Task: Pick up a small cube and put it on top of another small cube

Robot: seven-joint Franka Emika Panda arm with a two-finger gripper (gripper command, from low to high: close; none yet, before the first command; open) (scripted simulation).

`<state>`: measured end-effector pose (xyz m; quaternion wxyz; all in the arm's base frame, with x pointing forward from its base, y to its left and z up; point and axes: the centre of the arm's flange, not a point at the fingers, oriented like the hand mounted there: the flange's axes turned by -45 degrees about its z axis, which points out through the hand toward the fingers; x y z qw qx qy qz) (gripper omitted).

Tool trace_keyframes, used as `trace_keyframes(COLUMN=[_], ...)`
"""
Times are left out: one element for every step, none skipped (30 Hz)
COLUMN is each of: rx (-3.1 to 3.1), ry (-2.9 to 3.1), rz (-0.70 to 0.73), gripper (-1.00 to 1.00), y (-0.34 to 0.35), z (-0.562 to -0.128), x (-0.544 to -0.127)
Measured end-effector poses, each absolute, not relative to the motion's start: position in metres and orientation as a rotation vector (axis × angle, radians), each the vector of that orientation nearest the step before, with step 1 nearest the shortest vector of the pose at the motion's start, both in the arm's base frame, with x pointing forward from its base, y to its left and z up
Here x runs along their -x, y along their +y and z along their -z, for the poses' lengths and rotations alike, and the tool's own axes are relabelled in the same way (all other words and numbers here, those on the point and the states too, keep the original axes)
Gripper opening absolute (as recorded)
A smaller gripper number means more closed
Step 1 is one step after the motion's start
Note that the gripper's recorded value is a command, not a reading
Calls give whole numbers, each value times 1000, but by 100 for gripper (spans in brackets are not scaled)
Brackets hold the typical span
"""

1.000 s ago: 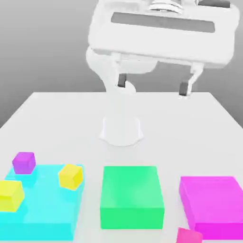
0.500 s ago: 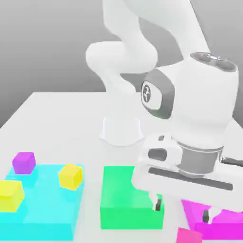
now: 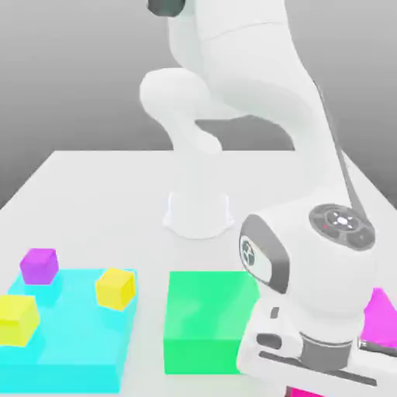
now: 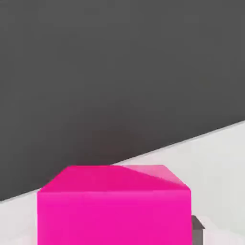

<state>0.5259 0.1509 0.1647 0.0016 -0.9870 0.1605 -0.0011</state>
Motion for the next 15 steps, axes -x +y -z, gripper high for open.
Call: trace_keyframes(rx=[3098,3098,3090,3075,3054,3025,2989,2945,2894,2836,2771,2699,2612,2502,2387], ry=[503,525,627,748,871,996,1123,1251,1380,1506,1628,1748,1876,2019,2151], rz=[3,1,-1,-4,-6,-8,-10,-11,-12,-13,-14,-14,-14,-15,-15], gripper=[-100,-100,-100,-100,-100,-100,-100,-100,-100,-100,-100,-100,-100,-100,-100], y=[151,146,125,100,75,49,24,-1,-26,-50,-73,-96,-122,-154,-181], z=[-179,-192,-200,-206,-212,-217,-223,-228,-234,-240,-246,-252,-257,-263,-270], x=[-526,-525,-526,-526,-524,-522,-518,-513,-506,-498,-489,-478,-466,-450,-432])
